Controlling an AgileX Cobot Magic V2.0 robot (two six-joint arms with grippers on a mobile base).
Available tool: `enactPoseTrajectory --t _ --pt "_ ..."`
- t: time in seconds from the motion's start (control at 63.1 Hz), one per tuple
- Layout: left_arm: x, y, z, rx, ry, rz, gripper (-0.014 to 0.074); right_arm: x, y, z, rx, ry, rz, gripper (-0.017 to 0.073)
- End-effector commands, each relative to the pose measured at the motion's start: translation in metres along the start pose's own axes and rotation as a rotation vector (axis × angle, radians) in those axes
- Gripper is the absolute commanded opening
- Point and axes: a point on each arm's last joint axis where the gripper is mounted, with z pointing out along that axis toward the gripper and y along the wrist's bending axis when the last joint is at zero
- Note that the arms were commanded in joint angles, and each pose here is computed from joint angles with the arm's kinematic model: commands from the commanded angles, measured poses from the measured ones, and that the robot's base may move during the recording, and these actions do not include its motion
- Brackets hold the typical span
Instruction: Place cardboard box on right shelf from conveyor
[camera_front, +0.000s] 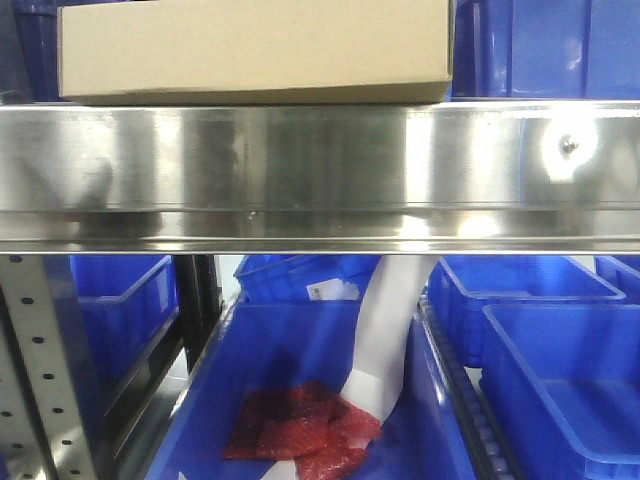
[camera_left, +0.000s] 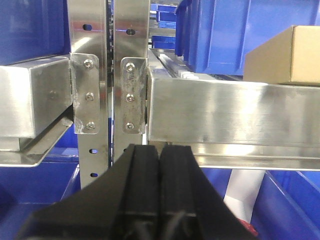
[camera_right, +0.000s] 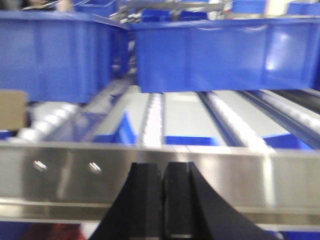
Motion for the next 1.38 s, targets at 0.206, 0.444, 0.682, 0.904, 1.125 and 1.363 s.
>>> enactPoseTrajectory --t 0.206,0.444,0.682,0.904,1.125,1.363 --pt "-0.010 0.000 -0.001 -0.001 -0.106 -0.016 -0.0119 0.032 -0.005 0.001 0.044 -0.123 -0.014 0.0073" --pt "-0.010 0.000 -0.001 -0.001 -0.106 -0.016 -0.0119 0.034 -0.004 0.001 0.041 -0.098 -0.014 0.0073" --pt "-0.010 0.000 -0.001 -0.001 -0.106 -0.016 -0.0119 0.034 -0.004 0.001 0.041 -0.098 -0.014 0.0073" --pt "-0.010 0.000 -0.001 -0.001 -0.106 -0.016 -0.0119 0.034 -0.004 0.001 0.041 -0.098 -0.014 0.0073" --pt "-0.010 0.000 -0.001 -0.001 -0.106 -0.016 -0.0119 0.034 -0.004 0.001 0.041 -0.098 -0.014 0.0073" --pt "-0.010 0.000 -0.001 -0.001 -0.106 -0.016 -0.0119 0.034 -0.004 0.001 0.041 -0.098 -0.014 0.0073"
